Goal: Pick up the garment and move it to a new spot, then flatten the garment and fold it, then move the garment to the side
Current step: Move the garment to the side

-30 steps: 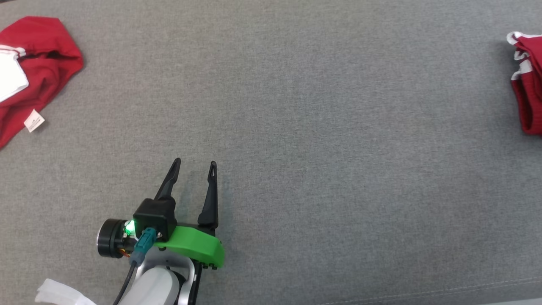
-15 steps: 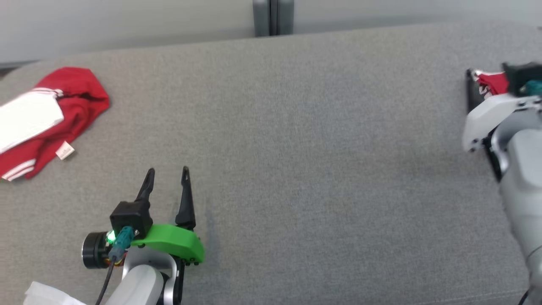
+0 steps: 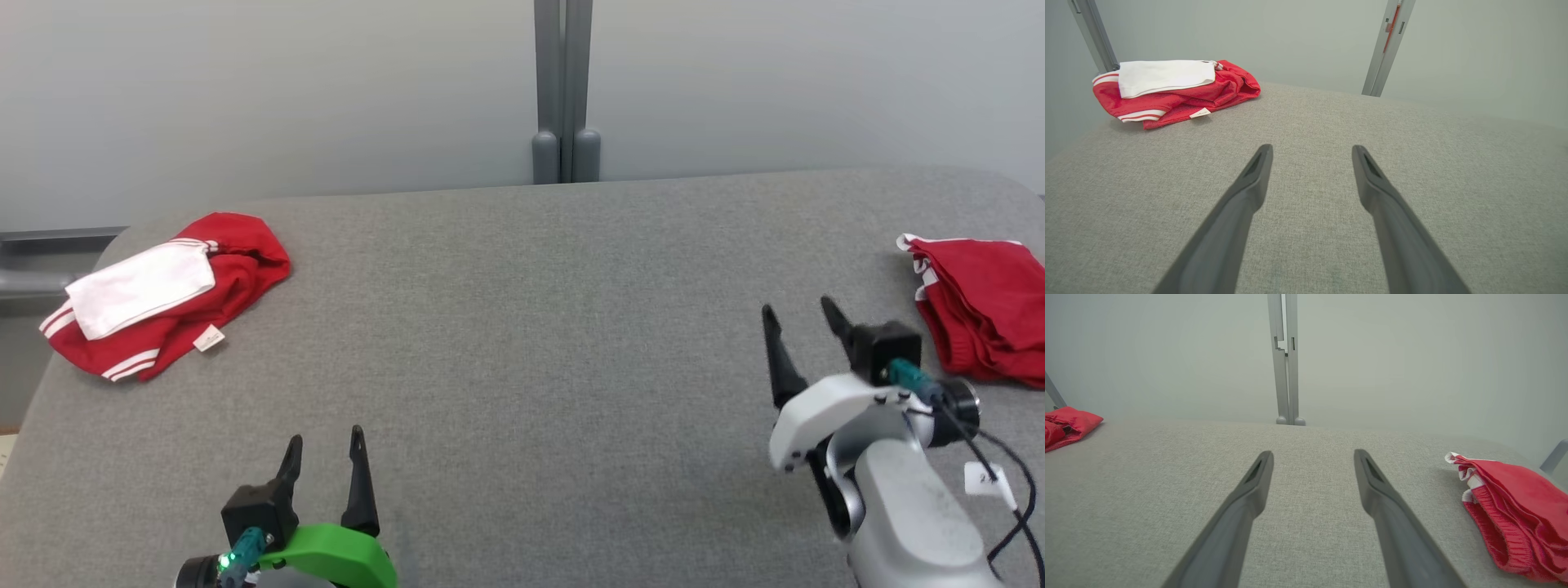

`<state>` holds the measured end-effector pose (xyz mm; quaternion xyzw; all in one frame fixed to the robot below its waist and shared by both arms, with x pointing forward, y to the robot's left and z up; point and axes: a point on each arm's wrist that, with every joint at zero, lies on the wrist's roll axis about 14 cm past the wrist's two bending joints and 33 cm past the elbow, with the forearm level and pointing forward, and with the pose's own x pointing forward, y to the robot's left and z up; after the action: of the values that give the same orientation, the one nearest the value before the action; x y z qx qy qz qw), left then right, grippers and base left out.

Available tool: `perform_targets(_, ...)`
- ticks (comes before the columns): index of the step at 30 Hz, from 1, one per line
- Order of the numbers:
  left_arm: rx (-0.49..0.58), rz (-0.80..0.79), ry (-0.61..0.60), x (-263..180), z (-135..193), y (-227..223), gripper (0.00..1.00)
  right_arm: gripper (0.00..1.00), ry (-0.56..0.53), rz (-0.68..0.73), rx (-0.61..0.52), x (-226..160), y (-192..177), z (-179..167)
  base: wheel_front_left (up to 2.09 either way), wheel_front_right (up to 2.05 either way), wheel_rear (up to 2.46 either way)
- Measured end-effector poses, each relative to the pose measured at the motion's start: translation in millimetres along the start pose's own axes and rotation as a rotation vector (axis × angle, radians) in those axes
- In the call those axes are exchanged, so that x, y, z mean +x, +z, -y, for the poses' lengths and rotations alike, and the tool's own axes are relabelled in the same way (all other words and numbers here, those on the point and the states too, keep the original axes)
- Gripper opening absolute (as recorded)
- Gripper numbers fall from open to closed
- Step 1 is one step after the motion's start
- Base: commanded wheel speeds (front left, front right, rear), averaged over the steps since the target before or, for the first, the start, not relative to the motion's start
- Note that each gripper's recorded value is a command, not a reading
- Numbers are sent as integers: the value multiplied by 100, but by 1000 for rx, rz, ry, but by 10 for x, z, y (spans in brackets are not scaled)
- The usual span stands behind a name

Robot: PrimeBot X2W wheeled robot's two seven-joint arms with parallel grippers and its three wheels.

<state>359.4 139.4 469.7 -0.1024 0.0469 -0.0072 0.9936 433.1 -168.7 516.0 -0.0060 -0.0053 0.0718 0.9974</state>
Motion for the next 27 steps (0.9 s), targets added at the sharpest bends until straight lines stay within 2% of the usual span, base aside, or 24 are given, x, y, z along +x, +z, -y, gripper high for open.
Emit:
perform_targets(3,-6,10,10,-124,-31,-4,100,100,22,11,28,-190,-87,-208,0,0,0)
perform_targets(8,-33,27,29,-276,-46,1,100,100,37,15,49,-493,-189,-357,0,0,0)
perform_targets(13,-43,57,18,-327,-9,72,100,100,57,23,128,-664,-165,-472,0,0,0)
perform_targets(16,-43,64,13,-335,6,89,100,100,64,75,161,-697,-9,-499,0,0,0)
perform_targets(18,-39,63,6,-327,26,88,100,100,66,83,143,-705,25,-499,0,0,0)
perform_targets(27,-36,62,-4,-313,48,86,100,100,73,56,135,-738,9,-517,0,0,0)
